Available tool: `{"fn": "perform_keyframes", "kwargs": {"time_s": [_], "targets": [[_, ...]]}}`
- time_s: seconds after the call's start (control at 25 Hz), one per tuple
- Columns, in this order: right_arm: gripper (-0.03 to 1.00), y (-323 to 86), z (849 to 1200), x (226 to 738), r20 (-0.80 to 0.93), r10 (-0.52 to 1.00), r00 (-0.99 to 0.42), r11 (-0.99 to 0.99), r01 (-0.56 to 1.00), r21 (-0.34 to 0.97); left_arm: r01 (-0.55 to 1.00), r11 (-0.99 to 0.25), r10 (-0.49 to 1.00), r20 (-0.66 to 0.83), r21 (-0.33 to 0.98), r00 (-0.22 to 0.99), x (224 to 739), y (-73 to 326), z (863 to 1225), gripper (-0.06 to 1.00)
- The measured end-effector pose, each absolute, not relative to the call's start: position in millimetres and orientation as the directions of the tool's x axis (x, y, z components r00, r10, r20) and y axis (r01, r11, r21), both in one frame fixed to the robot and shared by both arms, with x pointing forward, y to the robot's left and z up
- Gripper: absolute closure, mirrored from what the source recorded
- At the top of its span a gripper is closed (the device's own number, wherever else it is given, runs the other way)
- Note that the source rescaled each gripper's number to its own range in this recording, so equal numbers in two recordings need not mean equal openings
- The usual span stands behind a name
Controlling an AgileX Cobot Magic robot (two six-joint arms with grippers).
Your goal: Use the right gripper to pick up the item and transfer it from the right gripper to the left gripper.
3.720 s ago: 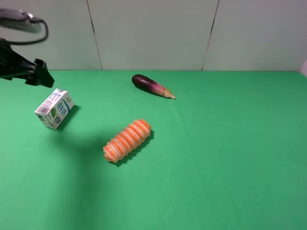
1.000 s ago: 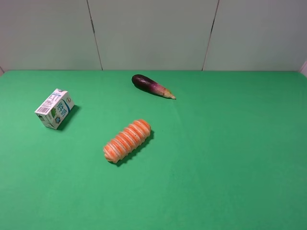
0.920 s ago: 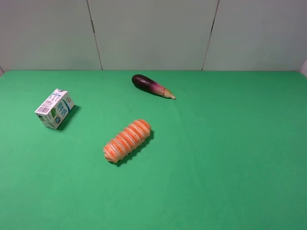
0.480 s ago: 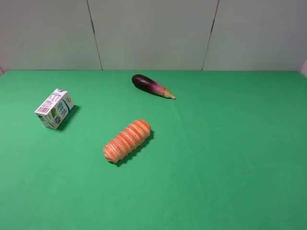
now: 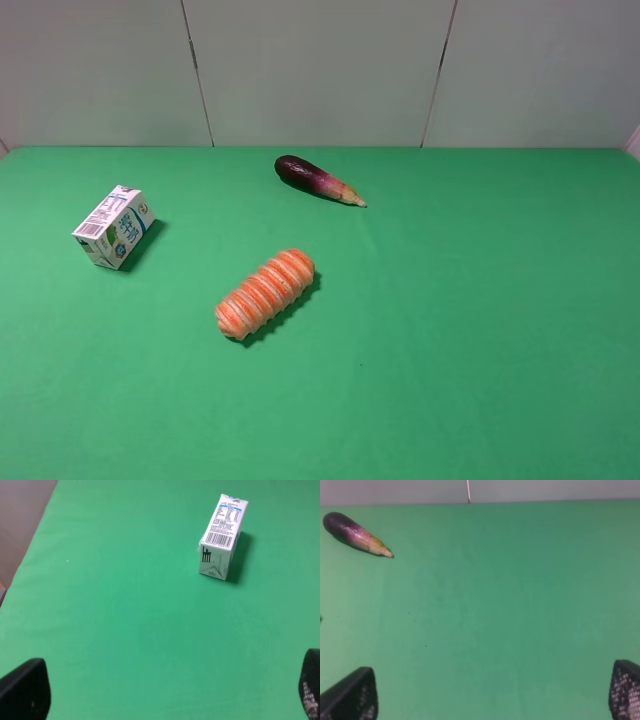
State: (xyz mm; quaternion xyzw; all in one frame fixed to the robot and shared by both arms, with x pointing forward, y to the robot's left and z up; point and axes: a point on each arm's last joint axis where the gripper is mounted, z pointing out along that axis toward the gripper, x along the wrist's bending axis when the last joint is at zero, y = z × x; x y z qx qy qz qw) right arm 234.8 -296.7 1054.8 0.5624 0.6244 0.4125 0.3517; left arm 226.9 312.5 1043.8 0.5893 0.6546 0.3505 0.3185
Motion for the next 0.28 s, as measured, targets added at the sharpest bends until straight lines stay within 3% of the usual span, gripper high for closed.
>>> {"fn": "perform_keyframes", "kwargs": {"time_s": [0.28], "targets": [[-0.03, -296.7, 1054.8, 234.8, 0.025, 0.992, -0.120, 0.027, 0.412, 0.911, 0.548, 0.060, 0.995, -0.004, 0.834, -0.103, 226.9, 312.5, 1043.8, -0.03]]}}
